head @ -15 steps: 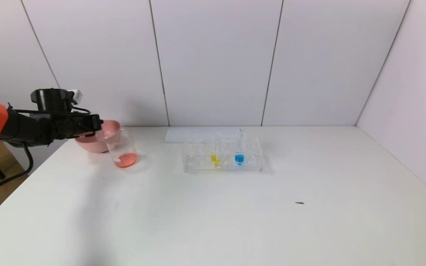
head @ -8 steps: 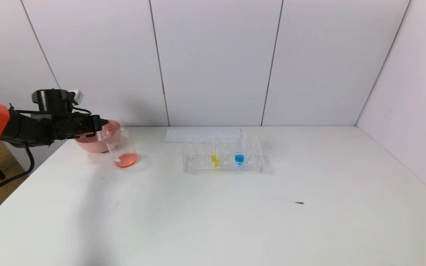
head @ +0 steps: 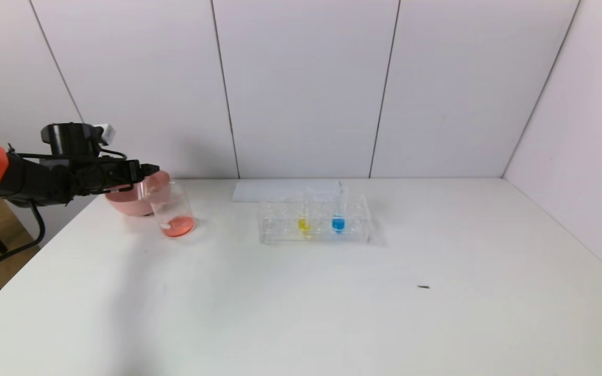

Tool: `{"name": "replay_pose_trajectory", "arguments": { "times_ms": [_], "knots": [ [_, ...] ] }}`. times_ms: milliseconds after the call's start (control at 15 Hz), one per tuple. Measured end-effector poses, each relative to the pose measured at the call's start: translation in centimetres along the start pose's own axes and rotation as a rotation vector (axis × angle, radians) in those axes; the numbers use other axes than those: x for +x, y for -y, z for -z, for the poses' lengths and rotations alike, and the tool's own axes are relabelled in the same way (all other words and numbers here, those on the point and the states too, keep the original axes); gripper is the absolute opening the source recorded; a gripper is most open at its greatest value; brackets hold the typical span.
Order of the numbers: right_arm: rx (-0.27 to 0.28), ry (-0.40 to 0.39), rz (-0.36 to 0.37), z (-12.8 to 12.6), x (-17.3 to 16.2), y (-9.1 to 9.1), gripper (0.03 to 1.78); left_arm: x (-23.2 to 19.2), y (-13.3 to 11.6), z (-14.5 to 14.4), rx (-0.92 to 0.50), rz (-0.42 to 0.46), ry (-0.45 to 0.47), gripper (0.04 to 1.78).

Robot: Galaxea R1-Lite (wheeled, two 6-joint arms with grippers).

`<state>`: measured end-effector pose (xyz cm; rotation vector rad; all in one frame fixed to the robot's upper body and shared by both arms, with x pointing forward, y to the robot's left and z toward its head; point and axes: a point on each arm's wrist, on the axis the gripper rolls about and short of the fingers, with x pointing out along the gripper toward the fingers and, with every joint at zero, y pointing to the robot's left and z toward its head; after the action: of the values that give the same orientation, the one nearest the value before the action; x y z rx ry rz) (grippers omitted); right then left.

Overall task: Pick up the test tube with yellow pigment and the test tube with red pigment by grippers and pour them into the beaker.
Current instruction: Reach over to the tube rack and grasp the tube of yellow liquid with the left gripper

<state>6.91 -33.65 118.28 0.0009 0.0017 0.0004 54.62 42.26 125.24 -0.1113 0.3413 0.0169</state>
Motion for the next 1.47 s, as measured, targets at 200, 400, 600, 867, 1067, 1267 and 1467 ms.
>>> {"name": "replay_pose_trajectory", "arguments": {
  "times_ms": [200,400,600,867,1067,1267,1467],
  "knots": [
    [0.0,0.0,0.0,0.0,0.0,0.0,1.7,-1.4,0.4,-1.2,0.008,0.002,0.027,1.76],
    [0.0,0.0,0.0,0.0,0.0,0.0,1.7,-3.3,0.9,-2.6,0.018,0.006,0.057,1.76],
    [0.0,0.0,0.0,0.0,0.0,0.0,1.7,-5.7,1.8,-4.1,0.034,0.017,0.092,1.76],
    [0.0,0.0,-0.001,0.0,0.0,0.0,1.7,-9.3,3.8,-5.4,0.063,0.053,0.129,1.76],
    [0.0,0.0,0.0,0.0,0.0,0.0,1.7,-12.1,4.7,-6.1,0.108,0.068,0.158,1.76],
    [0.0,0.0,0.0,0.0,0.0,0.0,1.7,-15.1,5.7,-6.7,0.129,0.083,0.194,1.76],
    [0.0,0.0,0.0,0.0,0.0,0.0,1.7,-17.6,6.9,-6.7,0.159,0.11,0.215,1.76]
  ]
}}
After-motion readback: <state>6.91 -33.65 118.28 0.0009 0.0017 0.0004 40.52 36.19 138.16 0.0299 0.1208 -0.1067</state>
